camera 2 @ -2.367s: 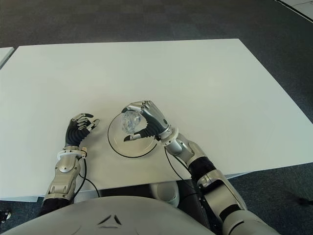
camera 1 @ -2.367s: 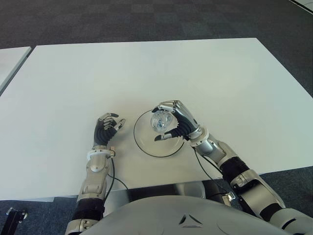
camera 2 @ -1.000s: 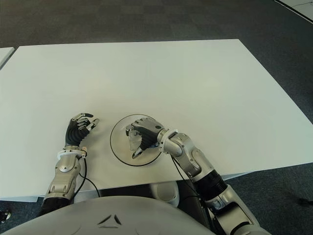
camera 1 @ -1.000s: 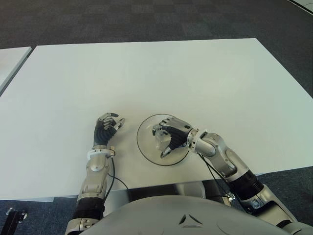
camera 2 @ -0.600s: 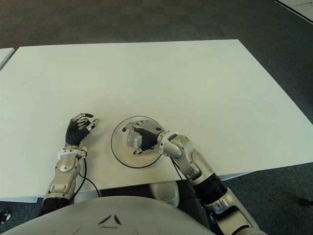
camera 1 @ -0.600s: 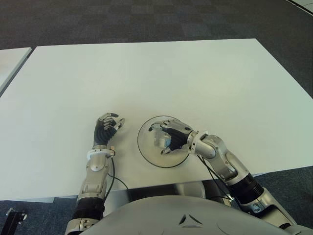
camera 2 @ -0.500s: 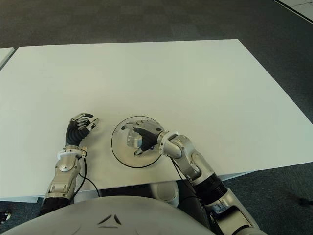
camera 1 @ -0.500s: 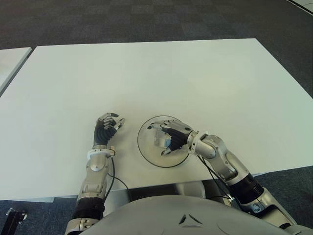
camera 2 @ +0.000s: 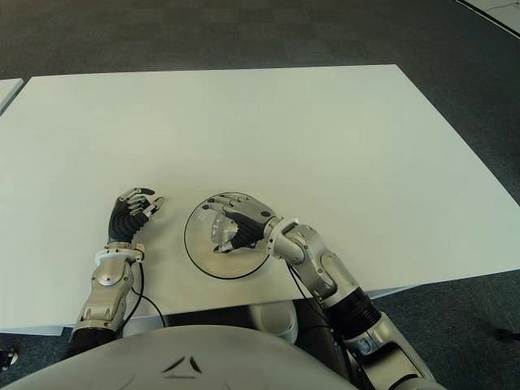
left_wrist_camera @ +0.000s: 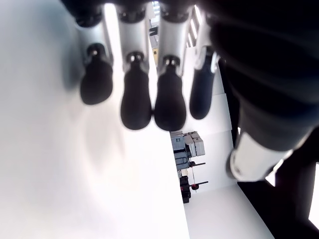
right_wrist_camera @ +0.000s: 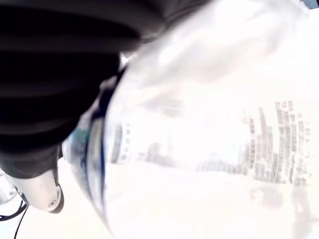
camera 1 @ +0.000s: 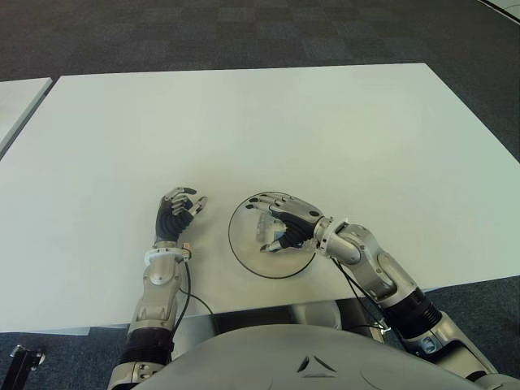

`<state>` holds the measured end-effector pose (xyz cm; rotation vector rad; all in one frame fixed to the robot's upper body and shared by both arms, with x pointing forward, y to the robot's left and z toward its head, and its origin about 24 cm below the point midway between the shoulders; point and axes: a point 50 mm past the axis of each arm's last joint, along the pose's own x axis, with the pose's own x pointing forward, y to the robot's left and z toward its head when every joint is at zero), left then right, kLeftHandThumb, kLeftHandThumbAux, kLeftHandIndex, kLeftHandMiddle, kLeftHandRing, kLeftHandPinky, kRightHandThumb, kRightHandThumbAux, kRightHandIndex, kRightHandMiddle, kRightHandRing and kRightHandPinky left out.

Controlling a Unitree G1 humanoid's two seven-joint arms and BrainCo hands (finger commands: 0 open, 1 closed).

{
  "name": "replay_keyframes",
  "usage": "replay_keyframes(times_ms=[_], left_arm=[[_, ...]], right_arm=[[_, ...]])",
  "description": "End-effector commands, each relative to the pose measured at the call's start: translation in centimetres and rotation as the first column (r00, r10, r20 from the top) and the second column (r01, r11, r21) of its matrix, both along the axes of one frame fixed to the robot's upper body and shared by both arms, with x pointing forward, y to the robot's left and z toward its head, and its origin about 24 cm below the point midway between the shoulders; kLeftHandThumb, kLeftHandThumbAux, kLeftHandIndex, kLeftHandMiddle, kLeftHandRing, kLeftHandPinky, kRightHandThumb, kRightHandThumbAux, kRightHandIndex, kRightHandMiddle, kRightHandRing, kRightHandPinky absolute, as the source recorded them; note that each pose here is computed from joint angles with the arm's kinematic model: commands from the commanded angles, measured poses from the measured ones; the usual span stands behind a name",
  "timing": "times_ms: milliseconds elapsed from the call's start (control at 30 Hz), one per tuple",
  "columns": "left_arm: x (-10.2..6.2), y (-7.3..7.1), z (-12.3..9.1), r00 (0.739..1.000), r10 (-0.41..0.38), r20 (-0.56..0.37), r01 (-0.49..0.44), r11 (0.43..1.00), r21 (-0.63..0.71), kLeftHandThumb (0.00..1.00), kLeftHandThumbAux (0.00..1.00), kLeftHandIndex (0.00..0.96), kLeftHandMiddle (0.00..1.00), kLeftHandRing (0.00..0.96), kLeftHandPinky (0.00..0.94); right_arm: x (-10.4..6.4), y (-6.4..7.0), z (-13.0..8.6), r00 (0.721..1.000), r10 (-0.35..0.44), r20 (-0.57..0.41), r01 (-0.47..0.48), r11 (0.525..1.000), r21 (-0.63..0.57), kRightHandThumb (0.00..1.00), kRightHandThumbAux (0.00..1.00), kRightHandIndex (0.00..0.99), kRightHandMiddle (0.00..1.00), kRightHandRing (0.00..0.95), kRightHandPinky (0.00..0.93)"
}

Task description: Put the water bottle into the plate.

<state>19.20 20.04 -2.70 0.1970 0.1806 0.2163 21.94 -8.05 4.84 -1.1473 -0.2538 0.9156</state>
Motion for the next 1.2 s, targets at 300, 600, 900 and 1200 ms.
replay_keyframes(times_ms=[300, 600, 900, 1200], left_arm=[[-0.9, 0.2, -1.4, 0.997, 0.011, -0.078, -0.011, 1.0, 0.004, 0.708, 0.715, 0.438, 0.729, 0.7, 0.683], [-0.9, 0.2, -1.5, 0.997, 0.019, -0.079, -0.019, 1.0, 0.003, 0.708, 0.714, 0.438, 0.726, 0.7, 0.697], [-0.8, 0.1, -1.4, 0.997, 0.014, -0.076, -0.013, 1.0, 0.009, 0.707, 0.715, 0.438, 0.732, 0.704, 0.692], [-0.9, 0.1, -1.4, 0.997, 0.014, -0.079, -0.013, 1.0, 0.008, 0.707, 0.715, 0.437, 0.734, 0.707, 0.701]], right_arm=[[-0.1, -0.4, -0.3, 0.999, -0.033, 0.014, 0.032, 0.999, 0.018, 0.26, 0.386, 0.0, 0.0, 0.0, 0.0], [-0.1, -0.4, 0.0, 0.996, -0.076, 0.053, 0.075, 0.997, 0.017, 0.48, 0.304, 0.0, 0.0, 0.0, 0.0], [0.4, -1.2, 0.7, 0.97, -0.189, 0.153, 0.176, 0.98, 0.095, 0.375, 0.311, 0.0, 0.0, 0.0, 0.0], [1.7, -3.3, 0.9, 0.926, -0.348, 0.145, 0.299, 0.912, 0.281, 0.045, 0.412, 0.0, 0.0, 0.0, 0.0]])
